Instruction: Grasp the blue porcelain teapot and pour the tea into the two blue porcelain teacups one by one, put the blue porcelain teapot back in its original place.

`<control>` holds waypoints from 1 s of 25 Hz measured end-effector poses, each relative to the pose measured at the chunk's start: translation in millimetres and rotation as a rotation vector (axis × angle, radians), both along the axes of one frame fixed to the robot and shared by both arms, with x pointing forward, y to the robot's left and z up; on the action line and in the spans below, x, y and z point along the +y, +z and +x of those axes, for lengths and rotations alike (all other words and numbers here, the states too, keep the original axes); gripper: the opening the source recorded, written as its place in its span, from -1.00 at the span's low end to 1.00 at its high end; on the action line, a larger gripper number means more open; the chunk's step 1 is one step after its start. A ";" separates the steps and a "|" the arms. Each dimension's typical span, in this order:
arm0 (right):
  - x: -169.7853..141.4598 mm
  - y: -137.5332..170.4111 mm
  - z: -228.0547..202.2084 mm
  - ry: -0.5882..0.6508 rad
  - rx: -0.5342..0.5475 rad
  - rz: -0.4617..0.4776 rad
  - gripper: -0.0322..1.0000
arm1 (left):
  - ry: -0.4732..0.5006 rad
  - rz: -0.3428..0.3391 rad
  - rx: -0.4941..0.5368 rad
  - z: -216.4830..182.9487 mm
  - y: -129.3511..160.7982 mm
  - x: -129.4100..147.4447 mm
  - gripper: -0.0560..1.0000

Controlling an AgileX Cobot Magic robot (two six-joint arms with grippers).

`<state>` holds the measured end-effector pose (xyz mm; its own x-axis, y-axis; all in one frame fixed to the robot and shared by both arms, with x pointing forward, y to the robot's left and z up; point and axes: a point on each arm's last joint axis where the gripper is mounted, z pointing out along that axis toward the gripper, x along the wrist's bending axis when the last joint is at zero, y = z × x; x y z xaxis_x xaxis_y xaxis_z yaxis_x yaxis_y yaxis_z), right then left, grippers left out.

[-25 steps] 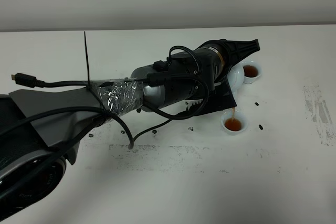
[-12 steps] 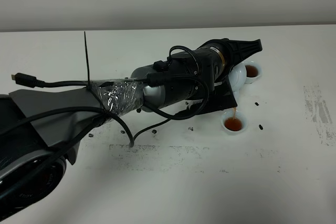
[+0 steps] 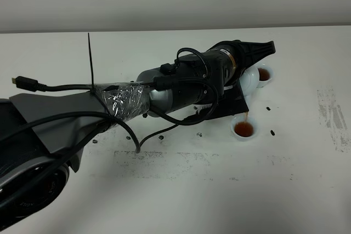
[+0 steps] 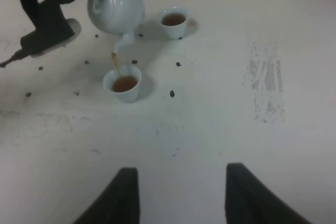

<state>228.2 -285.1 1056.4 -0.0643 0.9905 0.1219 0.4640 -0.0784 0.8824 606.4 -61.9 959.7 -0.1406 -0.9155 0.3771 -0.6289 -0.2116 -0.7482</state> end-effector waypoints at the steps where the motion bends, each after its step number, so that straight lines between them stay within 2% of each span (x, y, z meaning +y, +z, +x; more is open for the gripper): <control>1: 0.0 0.0 0.0 0.000 0.000 0.000 -0.15 | -0.002 -0.001 0.000 0.0 0.0 -0.2 -0.73; 25: 0.0 0.0 0.0 0.000 0.000 0.000 -0.15 | -0.007 0.001 -0.005 0.0 0.3 -0.5 -0.73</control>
